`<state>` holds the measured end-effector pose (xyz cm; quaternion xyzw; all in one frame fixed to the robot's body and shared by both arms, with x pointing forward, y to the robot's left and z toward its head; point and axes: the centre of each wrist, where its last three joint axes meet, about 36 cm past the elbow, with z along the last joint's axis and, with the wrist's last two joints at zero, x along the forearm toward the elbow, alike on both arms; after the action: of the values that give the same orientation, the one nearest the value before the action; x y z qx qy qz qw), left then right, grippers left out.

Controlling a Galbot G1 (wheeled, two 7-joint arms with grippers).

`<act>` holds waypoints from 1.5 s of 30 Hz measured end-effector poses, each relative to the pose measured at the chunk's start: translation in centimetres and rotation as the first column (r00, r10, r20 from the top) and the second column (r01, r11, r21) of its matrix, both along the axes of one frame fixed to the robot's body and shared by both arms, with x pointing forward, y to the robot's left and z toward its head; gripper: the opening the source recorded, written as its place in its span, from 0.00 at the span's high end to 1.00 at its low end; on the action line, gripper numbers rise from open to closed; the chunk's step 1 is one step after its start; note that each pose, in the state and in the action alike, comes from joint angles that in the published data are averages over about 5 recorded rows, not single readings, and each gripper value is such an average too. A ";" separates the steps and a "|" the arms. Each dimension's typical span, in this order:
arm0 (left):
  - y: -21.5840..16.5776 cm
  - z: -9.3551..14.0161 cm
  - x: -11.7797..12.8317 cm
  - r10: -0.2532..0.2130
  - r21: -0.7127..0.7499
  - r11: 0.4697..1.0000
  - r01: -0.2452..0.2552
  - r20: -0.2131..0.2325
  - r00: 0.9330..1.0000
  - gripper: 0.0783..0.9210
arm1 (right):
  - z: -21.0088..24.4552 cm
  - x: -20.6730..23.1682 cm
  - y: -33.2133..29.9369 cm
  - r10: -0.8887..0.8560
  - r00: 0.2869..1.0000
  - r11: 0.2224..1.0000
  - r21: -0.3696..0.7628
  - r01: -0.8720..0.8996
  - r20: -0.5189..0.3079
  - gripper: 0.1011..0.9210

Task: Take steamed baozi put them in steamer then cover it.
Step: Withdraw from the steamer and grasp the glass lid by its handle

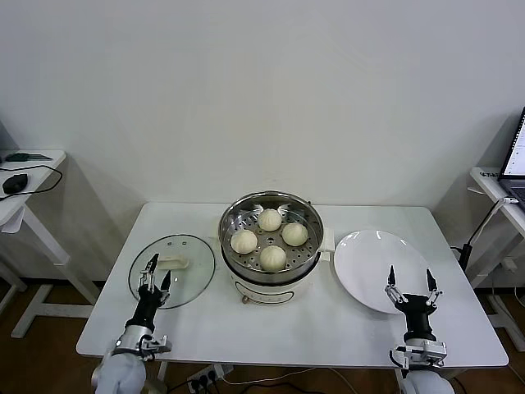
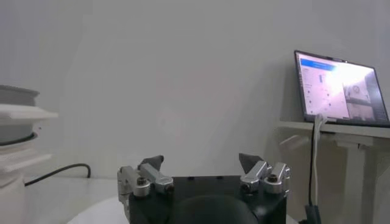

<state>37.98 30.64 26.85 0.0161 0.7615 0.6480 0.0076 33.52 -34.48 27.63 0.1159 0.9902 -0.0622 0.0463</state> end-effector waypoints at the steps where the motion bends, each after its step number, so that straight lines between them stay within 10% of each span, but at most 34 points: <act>1: -0.1 0.0 0.3 0.005 0.005 1.000 -0.005 -0.003 1.000 0.12 | 0.0 0.0 0.0 -0.001 1.000 1.000 0.001 0.001 0.000 0.12; 45: -1.3 -1.5 6.8 0.067 0.116 0.991 -0.063 -0.039 0.997 0.12 | -1.2 -0.2 1.4 -0.007 1.000 1.000 0.023 0.007 -0.012 0.12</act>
<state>44.76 29.36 25.36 0.0055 0.7232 0.6899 -0.0308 33.36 -33.08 26.43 0.1194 0.9907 -0.0514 0.0391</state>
